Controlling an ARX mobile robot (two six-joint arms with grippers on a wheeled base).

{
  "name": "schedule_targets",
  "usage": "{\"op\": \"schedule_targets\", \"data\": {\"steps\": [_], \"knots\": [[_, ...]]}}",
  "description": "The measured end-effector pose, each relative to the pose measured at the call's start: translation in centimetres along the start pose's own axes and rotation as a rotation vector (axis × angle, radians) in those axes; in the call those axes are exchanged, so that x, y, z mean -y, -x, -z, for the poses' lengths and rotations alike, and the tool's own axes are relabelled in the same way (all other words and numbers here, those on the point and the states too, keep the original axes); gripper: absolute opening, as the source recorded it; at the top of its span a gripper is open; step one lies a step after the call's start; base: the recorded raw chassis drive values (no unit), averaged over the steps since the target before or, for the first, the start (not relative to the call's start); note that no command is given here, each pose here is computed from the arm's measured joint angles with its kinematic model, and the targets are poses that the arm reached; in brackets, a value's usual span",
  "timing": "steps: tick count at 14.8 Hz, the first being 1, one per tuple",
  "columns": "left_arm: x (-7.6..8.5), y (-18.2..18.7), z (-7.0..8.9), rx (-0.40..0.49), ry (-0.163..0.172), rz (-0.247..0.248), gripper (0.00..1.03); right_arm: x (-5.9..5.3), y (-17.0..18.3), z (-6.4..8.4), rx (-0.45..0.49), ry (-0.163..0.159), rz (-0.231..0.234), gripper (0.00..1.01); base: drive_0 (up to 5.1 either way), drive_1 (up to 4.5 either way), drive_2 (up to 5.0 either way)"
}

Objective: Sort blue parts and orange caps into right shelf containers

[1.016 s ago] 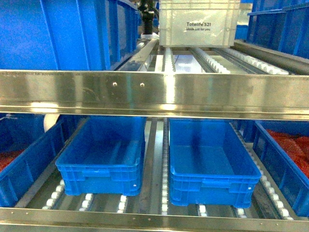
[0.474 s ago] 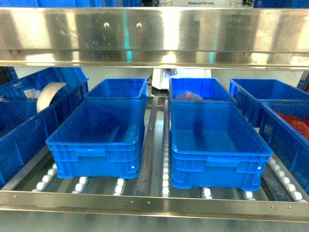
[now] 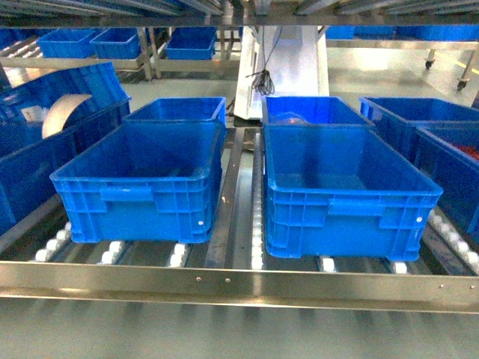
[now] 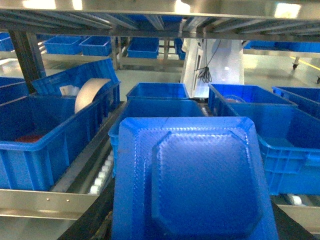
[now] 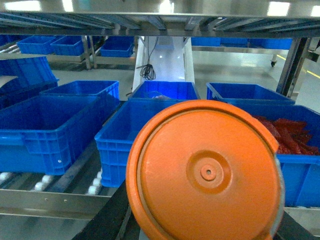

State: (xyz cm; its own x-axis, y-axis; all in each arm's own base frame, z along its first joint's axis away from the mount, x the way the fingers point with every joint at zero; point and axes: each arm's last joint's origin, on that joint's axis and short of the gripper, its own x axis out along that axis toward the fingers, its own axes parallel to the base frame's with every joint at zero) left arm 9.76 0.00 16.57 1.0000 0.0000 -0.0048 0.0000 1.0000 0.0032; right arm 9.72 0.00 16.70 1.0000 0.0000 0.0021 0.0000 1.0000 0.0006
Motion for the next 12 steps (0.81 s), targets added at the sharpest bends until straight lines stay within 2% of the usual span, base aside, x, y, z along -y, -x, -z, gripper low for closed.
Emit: {"op": "schedule_targets", "data": {"steps": [12], "knots": [[-0.01,0.00,0.01,-0.001,0.000,-0.002,0.43,0.00,0.00,0.01,-0.001,0.000,0.000,0.42,0.0,0.00,0.0]]}}
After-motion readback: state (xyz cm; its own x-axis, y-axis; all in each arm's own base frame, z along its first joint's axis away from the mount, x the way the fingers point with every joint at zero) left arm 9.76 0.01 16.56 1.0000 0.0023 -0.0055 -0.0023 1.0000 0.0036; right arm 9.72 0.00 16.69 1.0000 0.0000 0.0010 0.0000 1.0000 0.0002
